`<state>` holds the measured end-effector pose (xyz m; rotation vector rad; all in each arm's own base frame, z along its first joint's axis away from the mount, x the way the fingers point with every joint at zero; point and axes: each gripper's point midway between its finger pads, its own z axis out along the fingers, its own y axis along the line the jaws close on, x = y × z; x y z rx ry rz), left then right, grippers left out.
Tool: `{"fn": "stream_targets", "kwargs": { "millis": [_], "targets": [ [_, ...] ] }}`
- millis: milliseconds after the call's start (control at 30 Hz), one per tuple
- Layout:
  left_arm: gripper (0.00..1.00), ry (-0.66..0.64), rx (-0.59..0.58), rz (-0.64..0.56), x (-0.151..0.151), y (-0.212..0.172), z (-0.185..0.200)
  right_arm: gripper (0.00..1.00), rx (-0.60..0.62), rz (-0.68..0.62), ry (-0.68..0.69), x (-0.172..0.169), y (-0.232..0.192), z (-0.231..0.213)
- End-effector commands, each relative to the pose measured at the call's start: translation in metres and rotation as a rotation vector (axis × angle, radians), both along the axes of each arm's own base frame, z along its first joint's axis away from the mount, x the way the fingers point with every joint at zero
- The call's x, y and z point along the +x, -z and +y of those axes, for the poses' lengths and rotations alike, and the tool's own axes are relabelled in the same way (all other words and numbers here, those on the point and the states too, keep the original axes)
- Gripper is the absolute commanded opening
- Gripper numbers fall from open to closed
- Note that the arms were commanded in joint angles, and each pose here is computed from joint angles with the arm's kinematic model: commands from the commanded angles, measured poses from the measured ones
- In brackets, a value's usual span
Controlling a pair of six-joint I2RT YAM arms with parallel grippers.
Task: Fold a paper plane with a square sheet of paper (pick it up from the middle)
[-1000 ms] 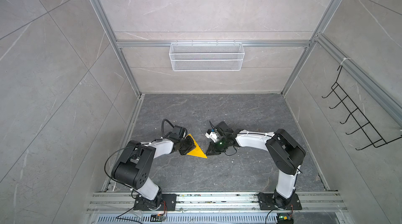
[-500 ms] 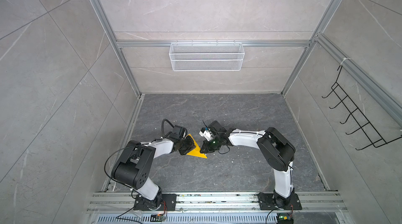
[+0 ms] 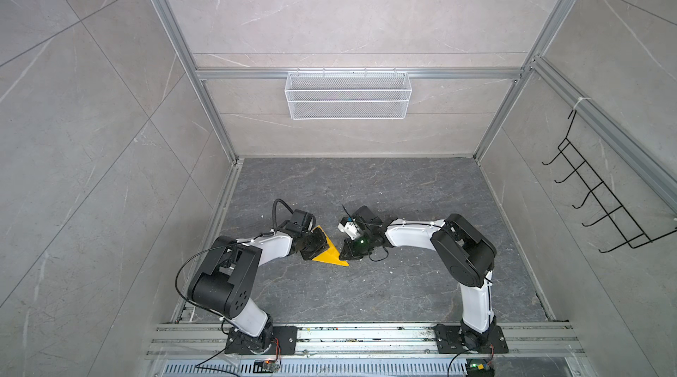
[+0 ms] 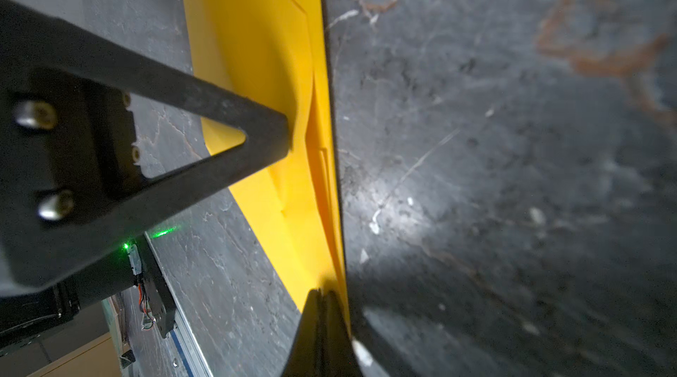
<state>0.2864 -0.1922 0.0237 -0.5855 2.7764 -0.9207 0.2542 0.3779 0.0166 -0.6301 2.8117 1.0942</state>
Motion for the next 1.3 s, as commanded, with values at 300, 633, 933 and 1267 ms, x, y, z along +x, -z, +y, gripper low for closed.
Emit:
{"fn": "stream_targets", "kwargs": {
  "millis": [300,633,933,1267],
  "targets": [
    [0.17,0.136,0.044,-0.075,-0.026,-0.033,-0.014,0.04,-0.206,0.091,0.033,-0.015,0.052,-0.034],
    [0.15,0.193,0.055,-0.053,-0.023,-0.023,-0.030,0.03,-0.217,0.097,0.041,-0.016,0.055,-0.036],
    [0.14,0.205,0.067,-0.020,-0.024,-0.010,-0.032,0.03,-0.224,0.104,0.041,-0.017,0.057,-0.037],
    [0.13,0.169,0.150,0.018,-0.023,0.003,-0.018,0.03,-0.240,0.109,0.040,-0.019,0.061,-0.040]
  ]
}}
